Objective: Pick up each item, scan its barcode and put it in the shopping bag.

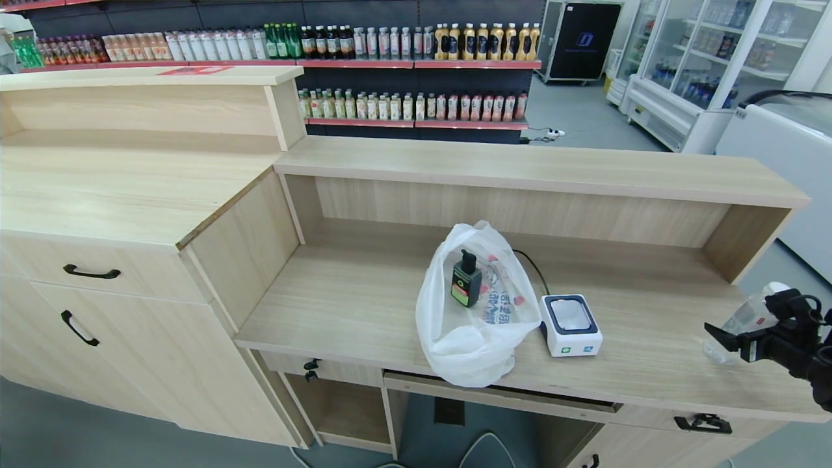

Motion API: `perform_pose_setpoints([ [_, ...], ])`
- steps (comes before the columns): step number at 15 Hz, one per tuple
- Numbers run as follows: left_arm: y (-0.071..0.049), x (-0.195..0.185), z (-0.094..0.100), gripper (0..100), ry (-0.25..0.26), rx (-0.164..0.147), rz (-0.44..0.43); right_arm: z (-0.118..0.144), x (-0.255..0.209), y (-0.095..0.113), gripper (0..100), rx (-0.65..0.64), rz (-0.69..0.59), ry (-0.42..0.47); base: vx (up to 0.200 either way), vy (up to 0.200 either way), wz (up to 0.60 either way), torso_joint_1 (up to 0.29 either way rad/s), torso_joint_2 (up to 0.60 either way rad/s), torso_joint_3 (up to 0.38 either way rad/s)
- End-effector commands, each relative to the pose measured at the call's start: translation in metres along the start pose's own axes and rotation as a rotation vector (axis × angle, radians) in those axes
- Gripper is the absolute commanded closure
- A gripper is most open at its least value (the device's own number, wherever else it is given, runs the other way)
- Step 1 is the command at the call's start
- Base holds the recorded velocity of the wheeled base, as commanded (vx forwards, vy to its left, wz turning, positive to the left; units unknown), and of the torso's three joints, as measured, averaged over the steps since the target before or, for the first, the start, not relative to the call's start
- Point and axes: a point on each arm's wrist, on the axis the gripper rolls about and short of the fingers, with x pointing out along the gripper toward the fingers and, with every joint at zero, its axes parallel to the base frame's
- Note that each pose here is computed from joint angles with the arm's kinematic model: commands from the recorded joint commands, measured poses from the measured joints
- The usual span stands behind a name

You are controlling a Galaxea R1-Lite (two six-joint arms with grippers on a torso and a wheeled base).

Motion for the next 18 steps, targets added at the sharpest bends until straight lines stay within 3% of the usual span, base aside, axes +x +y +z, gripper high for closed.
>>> perform_pose_setpoints([
  [1, 0.000, 0.000, 0.000, 100, 0.000, 0.000, 0.001, -0.002, 0.006, 0.002, 0, -0.005, 0.010, -0.006, 0.000, 0.000, 0.00, 0.000, 0.00, 0.000],
  [12, 0.000, 0.000, 0.000, 100, 0.000, 0.000, 0.001, -0.003, 0.014, 0.001, 0, -0.013, 0.013, -0.017, 0.000, 0.000, 0.00, 0.000, 0.00, 0.000],
  [13, 0.000, 0.000, 0.000, 100, 0.000, 0.000, 0.001, -0.004, 0.015, 0.001, 100, -0.014, 0.012, -0.018, 0.000, 0.000, 0.00, 0.000, 0.00, 0.000],
  [18, 0.000, 0.000, 0.000, 100, 0.000, 0.000, 0.001, -0.002, 0.019, -0.003, 100, -0.021, 0.006, -0.030, 0.000, 0.000, 0.00, 0.000, 0.00, 0.000],
])
